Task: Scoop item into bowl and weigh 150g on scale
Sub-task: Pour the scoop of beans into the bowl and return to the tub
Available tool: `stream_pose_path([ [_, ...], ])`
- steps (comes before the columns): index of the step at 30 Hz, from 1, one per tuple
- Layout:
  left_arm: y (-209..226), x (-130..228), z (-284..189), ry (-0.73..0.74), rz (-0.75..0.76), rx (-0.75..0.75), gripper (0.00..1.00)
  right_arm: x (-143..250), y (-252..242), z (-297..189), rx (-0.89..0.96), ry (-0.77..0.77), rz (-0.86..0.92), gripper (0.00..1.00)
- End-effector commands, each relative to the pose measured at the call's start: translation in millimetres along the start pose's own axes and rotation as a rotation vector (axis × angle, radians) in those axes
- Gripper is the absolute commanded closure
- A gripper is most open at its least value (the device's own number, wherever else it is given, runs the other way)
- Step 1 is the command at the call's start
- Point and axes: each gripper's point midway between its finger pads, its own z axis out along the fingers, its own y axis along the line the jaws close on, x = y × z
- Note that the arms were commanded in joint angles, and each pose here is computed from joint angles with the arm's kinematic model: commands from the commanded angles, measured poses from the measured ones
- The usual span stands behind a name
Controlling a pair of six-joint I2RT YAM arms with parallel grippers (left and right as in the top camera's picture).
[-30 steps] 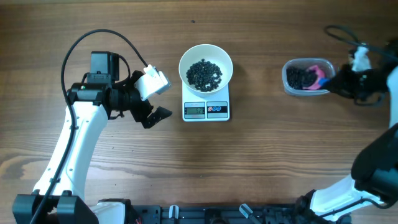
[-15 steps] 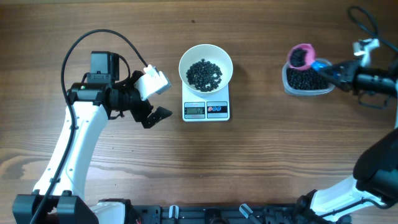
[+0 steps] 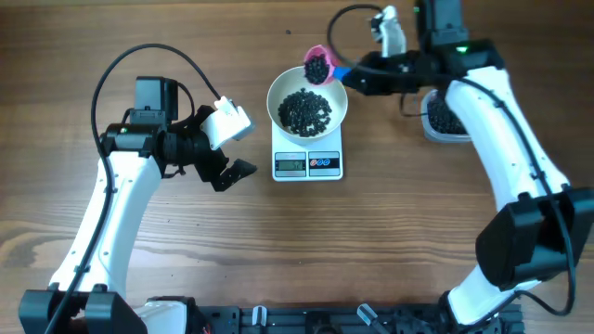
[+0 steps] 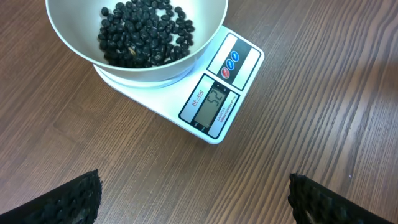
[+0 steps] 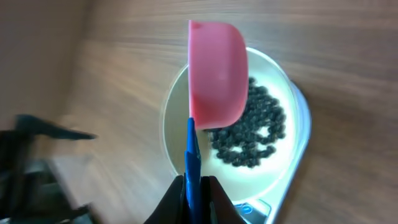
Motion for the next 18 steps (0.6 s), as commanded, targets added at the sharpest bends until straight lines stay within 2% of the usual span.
stream_pose_path([
  [1, -2.7, -3.6, -3.7, -0.023, 0.019, 0.003, 0.0, -6.8, -13.0, 10.9, 0.291, -0.029, -0.088, 0.96],
  [6, -2.7, -3.6, -3.7, -0.023, 0.019, 0.003, 0.0, 0.4, 2.2, 24.0, 0.557, -0.01, -0.36, 0.96],
  [18, -2.7, -3.6, -3.7, -0.023, 0.019, 0.003, 0.0, -2.9, 24.6, 11.5, 0.538, -0.019, -0.516, 0.96],
])
